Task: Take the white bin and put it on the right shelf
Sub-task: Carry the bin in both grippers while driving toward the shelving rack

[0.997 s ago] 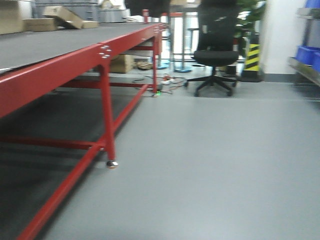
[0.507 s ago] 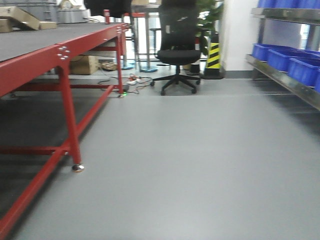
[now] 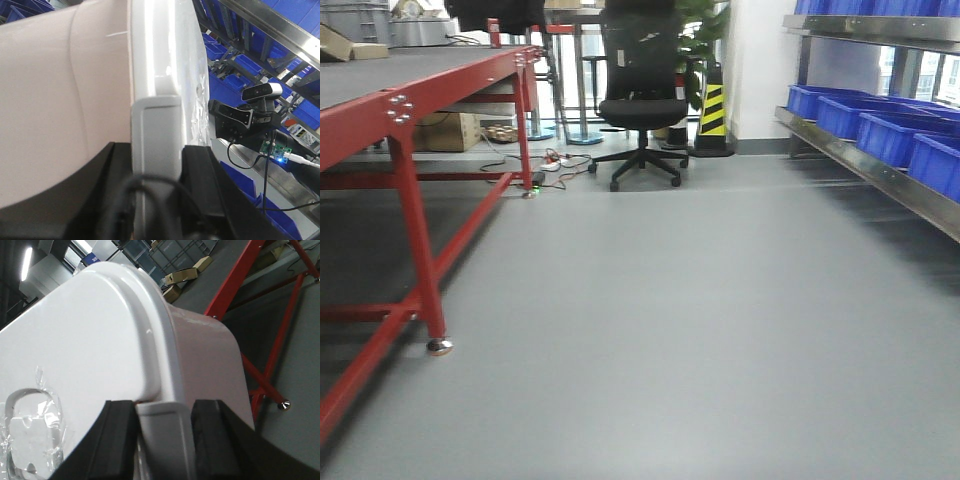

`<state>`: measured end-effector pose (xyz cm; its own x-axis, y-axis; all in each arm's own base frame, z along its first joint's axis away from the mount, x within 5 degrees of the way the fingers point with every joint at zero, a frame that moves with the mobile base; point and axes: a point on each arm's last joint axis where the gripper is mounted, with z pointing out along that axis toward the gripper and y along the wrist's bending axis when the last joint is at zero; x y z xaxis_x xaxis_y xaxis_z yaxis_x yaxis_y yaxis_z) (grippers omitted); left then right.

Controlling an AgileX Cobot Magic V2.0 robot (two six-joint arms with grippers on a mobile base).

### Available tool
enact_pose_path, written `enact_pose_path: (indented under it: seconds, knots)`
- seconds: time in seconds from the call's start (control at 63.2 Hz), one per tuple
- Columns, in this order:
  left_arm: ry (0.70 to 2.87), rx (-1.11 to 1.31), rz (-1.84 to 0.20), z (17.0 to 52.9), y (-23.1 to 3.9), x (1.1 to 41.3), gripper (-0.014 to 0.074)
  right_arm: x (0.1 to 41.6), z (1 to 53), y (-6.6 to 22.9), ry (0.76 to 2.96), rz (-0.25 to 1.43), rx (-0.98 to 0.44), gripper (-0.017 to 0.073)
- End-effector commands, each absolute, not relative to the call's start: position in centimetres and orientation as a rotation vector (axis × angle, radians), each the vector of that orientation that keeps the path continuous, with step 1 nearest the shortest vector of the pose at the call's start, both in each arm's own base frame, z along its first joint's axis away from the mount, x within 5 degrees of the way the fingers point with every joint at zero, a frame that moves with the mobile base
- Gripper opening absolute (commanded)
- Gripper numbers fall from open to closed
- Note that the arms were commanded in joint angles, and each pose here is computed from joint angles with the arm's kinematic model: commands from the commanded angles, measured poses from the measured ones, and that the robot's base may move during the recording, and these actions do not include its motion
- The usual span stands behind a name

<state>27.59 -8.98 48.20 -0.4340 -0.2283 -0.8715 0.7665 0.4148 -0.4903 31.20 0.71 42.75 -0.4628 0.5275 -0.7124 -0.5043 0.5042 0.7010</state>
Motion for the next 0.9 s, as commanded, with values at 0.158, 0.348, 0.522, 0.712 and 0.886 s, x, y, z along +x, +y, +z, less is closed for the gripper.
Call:
enact_pose_path:
  seconds: [0.158, 0.348, 0.522, 0.712, 0.886]
  knots:
    - [1.5, 0.759, -1.493, 50.77, -10.98, 22.91, -0.0126, 27.94, 45.95, 3.46, 1.552, 1.408, -0.223, 0.0062]
    - [1.5, 0.759, -1.493, 50.77, -10.98, 22.91, -0.0126, 27.94, 45.95, 3.46, 1.552, 1.408, -0.223, 0.0062]
    - [1.5, 0.759, -1.493, 50.77, -10.98, 22.91, -0.0126, 27.94, 45.95, 3.46, 1.552, 1.408, -0.223, 0.0062]
    - [1.5, 0.759, -1.493, 50.77, -10.98, 22.91, -0.0126, 27.94, 45.95, 3.46, 1.552, 1.408, -0.223, 0.0062]
    - [1.5, 0.759, -1.493, 50.77, -10.98, 22.91, -0.0126, 27.94, 45.95, 3.46, 1.552, 1.408, -0.223, 0.0062]
